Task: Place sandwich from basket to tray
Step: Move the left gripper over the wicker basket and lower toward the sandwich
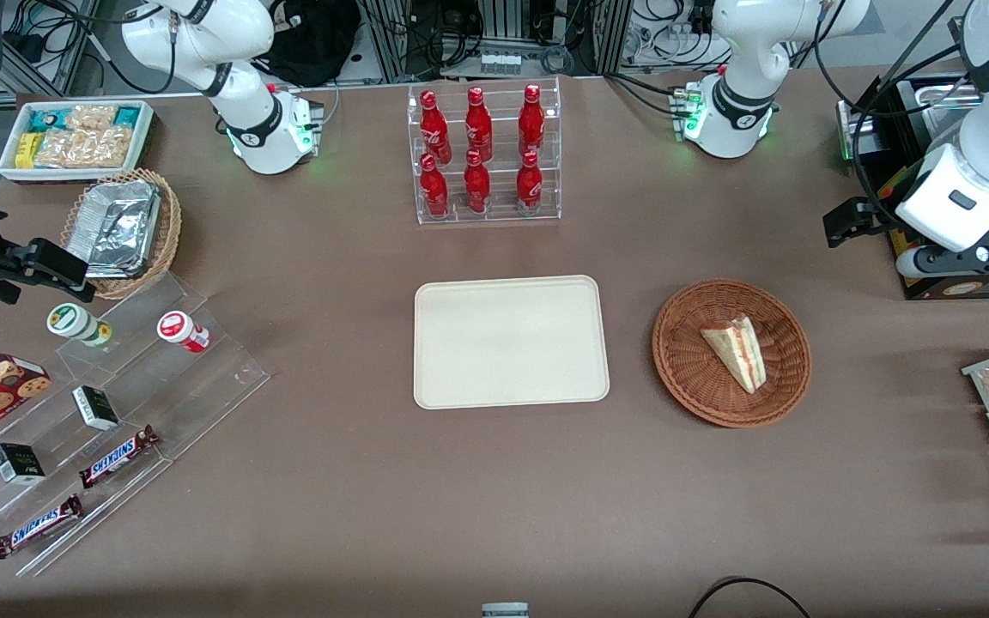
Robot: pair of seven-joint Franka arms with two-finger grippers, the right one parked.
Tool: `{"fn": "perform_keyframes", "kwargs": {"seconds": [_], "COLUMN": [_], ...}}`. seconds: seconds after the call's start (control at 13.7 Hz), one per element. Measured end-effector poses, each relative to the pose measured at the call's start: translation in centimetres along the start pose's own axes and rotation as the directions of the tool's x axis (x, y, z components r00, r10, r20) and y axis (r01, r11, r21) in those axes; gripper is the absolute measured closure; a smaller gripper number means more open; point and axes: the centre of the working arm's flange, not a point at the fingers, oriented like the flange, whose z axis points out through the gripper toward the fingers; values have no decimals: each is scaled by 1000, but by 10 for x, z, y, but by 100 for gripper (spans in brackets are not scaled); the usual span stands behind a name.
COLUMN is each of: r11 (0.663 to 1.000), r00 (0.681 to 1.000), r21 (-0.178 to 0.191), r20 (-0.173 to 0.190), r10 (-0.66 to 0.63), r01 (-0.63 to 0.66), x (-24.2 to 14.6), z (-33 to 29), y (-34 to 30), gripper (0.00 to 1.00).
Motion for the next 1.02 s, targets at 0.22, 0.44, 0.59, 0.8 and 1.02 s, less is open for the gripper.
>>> {"fn": "perform_keyframes", "kwargs": {"seconds": [0.22, 0.44, 0.59, 0.8, 1.02], "r11": [1000, 1000, 1000, 1000, 1000], "r00": [1000, 1000, 1000, 999, 1000], "r21": [0, 0, 1, 0, -5], "r20": [6, 13, 28, 36, 19], "r10": [3, 6, 8, 13, 18], "r01": [-3, -6, -8, -13, -18], "x": [4, 8, 13, 26, 33], "z": [5, 17, 36, 78, 121], "y": [0, 0, 1, 5, 8], "gripper": [0, 0, 0, 0, 0]}}
